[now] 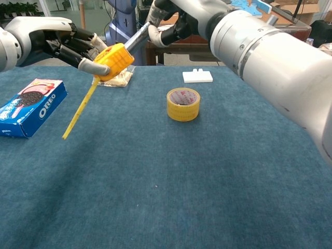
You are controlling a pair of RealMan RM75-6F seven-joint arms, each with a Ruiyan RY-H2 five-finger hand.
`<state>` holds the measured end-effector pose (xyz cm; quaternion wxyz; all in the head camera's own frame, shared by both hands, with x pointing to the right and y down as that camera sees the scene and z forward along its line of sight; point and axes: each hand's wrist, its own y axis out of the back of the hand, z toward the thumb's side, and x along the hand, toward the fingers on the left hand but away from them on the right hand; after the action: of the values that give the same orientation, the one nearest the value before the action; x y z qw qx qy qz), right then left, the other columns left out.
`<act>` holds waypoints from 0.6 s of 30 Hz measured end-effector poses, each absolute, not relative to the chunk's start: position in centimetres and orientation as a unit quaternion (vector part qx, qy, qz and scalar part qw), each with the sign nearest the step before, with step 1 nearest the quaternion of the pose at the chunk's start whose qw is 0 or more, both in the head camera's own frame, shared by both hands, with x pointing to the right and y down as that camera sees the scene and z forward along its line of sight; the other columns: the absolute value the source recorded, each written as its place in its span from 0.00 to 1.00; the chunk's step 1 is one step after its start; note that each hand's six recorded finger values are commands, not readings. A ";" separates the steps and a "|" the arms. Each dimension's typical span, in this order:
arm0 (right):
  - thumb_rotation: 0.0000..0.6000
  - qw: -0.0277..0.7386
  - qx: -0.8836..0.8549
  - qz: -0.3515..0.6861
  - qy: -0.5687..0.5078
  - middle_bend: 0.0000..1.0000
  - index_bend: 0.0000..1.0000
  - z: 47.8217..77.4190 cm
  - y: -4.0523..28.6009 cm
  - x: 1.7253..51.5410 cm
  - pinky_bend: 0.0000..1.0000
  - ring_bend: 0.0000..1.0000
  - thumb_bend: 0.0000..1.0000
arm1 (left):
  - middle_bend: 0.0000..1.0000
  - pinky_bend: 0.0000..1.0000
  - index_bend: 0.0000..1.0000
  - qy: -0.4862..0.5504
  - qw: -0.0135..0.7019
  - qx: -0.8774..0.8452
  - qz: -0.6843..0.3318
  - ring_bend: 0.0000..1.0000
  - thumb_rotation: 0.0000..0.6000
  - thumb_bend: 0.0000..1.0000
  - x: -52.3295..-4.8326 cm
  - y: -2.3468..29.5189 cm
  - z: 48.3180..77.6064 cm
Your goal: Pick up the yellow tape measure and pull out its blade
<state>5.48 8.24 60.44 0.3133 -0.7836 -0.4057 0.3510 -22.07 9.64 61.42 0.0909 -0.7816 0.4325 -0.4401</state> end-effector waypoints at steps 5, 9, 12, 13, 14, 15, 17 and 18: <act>1.00 0.310 -0.784 0.351 -0.407 0.37 0.53 60.5 8.2 5.7 0.21 0.20 0.68 | 0.53 0.18 0.47 0.433 0.090 -0.780 -0.443 0.32 1.00 0.18 -22.3 9.6 61.5; 1.00 0.306 -0.784 0.352 -0.411 0.38 0.54 60.4 8.0 6.1 0.21 0.21 0.69 | 0.53 0.18 0.47 0.430 0.091 -0.777 -0.450 0.32 1.00 0.18 -22.8 9.7 61.8; 1.00 0.308 -0.780 0.354 -0.413 0.38 0.55 60.3 7.8 6.8 0.21 0.22 0.70 | 0.53 0.18 0.47 0.426 0.093 -0.773 -0.461 0.32 1.00 0.18 -23.6 9.9 62.3; 1.00 0.308 -0.780 0.354 -0.415 0.39 0.55 60.2 7.7 7.1 0.21 0.22 0.70 | 0.53 0.18 0.47 0.425 0.092 -0.772 -0.464 0.32 1.00 0.18 -23.8 10.0 62.5; 1.00 0.307 -0.778 0.355 -0.417 0.39 0.56 60.1 7.6 7.5 0.21 0.22 0.70 | 0.53 0.18 0.47 0.423 0.091 -0.770 -0.468 0.32 1.00 0.18 -24.2 10.1 62.7; 1.00 0.307 -0.777 0.356 -0.418 0.39 0.56 60.1 7.6 7.8 0.21 0.23 0.70 | 0.53 0.18 0.47 0.422 0.090 -0.769 -0.471 0.32 1.00 0.18 -24.5 10.2 62.9; 1.00 0.306 -0.775 0.357 -0.422 0.40 0.57 59.9 7.4 8.5 0.21 0.23 0.70 | 0.53 0.18 0.47 0.419 0.089 -0.767 -0.478 0.32 1.00 0.18 -25.1 10.3 63.3; 1.00 0.305 -0.774 0.357 -0.424 0.40 0.57 59.8 7.4 8.9 0.21 0.23 0.70 | 0.53 0.18 0.47 0.418 0.090 -0.765 -0.481 0.32 1.00 0.18 -25.4 10.4 63.4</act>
<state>8.90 7.36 59.77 0.3052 -0.7744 -0.4237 0.3573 -25.44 10.37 63.42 0.0896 -0.7652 0.4181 -0.4814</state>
